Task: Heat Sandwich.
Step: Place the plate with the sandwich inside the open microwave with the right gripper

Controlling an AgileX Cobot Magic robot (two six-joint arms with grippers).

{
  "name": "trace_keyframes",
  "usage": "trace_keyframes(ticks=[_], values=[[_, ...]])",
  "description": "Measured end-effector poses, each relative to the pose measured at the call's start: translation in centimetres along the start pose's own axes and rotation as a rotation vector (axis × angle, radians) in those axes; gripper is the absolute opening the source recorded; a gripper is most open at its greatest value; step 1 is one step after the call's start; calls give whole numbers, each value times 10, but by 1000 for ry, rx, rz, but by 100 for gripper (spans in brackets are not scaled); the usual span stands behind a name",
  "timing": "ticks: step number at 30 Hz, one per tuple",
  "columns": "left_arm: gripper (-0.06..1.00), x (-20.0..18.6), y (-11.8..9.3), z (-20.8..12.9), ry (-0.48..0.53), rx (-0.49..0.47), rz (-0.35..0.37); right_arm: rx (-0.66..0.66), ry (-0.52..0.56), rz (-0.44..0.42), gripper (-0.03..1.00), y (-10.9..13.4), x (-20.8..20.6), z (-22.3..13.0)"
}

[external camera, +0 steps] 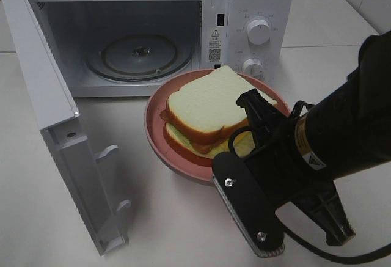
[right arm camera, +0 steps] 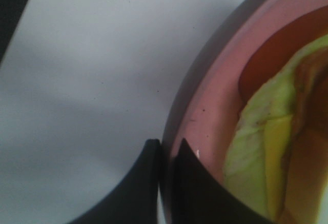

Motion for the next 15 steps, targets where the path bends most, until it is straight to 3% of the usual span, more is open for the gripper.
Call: trace_keyframes(ticks=[7,15], values=[[99,0,0,0,0,0,0,-41,-58,-46,5,-8,4,-7],[99,0,0,0,0,0,0,-42,-70,-26,5,-7,8,-20]])
Point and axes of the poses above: a point on each arm's last joint axis where the gripper is mounted, x pointing out along that axis toward the gripper, y along the wrist's bending axis when the last joint is at zero, z = x × y, the point moved 3 cm from there along x, pointing out along that axis toward the gripper, and after that the axes turned 9 degrees about -x, right-handed, at the moved point
